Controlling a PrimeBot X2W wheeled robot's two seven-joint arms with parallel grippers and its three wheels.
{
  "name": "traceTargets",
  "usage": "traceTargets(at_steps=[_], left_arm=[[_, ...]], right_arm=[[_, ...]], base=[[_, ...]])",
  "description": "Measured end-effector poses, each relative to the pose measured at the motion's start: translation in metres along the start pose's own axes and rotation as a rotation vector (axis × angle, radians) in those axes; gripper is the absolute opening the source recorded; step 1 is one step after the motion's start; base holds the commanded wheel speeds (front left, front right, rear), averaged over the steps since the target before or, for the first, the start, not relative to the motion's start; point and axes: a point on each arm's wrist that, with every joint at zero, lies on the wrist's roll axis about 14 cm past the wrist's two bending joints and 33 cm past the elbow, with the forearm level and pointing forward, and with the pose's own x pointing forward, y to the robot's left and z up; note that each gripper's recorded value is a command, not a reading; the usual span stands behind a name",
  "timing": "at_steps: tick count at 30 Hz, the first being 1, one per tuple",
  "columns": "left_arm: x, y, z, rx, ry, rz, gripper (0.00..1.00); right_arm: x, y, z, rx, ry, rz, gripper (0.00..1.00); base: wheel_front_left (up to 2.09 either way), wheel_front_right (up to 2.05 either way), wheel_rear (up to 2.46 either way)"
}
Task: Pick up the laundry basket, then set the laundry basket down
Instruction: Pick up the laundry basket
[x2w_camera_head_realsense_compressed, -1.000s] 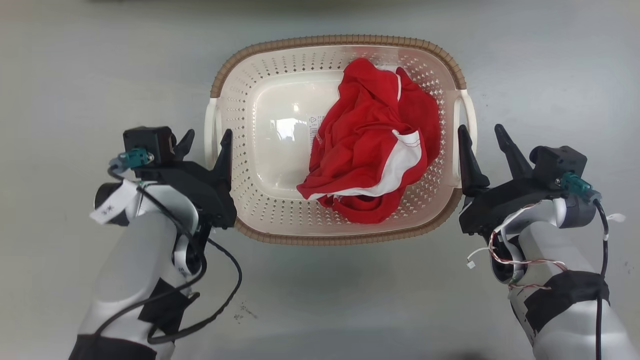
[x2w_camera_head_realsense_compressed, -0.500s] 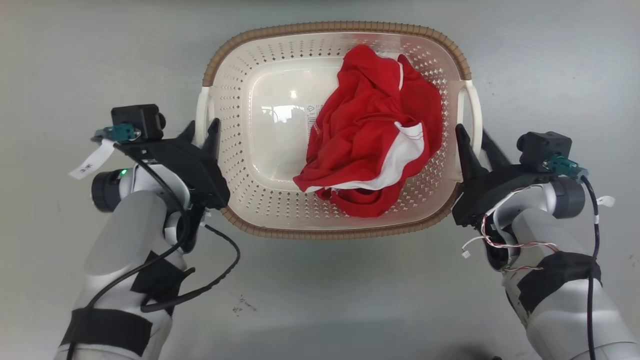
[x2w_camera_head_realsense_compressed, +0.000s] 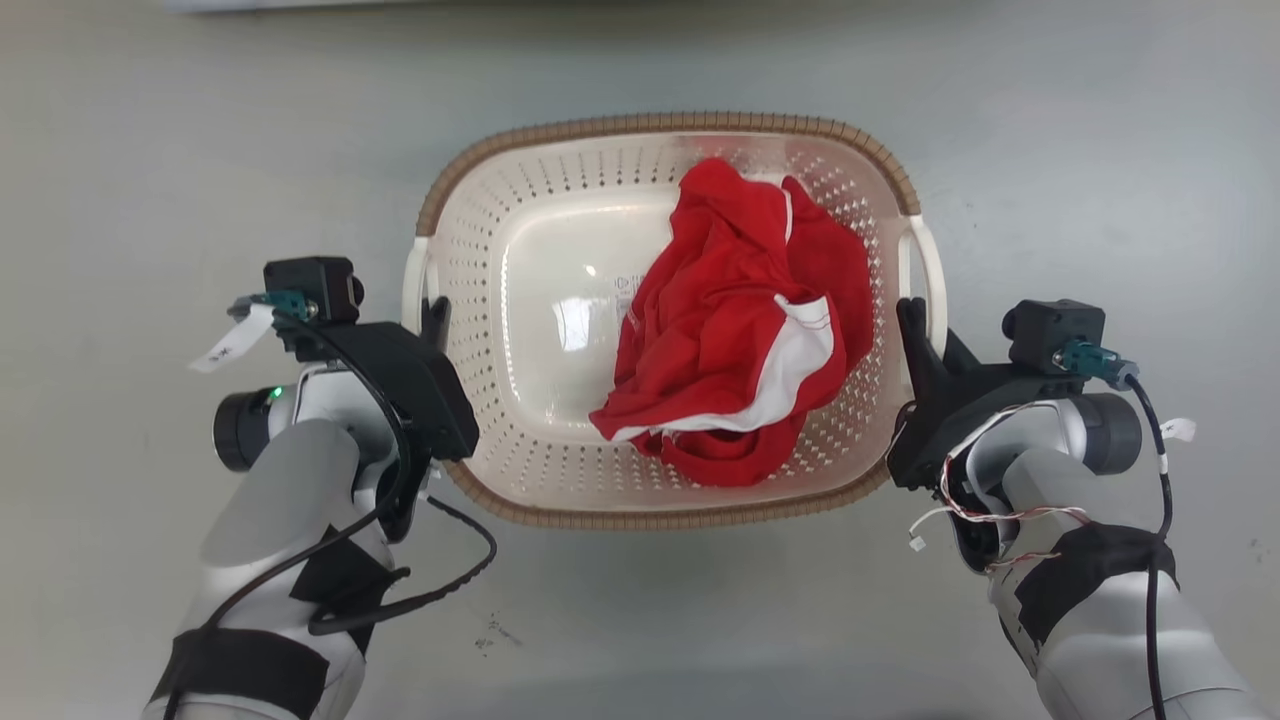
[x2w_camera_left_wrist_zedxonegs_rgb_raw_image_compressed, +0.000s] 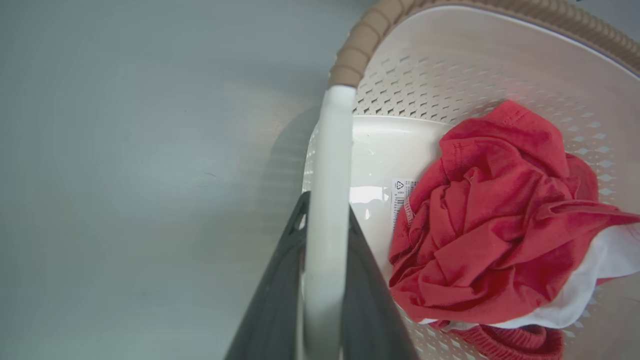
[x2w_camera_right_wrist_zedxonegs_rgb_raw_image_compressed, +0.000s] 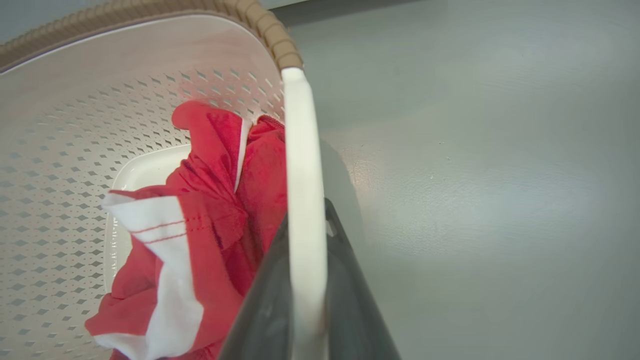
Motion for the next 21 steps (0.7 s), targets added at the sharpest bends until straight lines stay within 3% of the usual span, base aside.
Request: traceTargets(at_steps=[21], left_arm=[[-0.067,-0.015,0.003,-0.029,-0.027,0.001,0.0]], right_arm=[[-0.059,0.02,0.023,-0.004,-0.029,0.02,0.0]], base=[[0.0,0.0,0.0]])
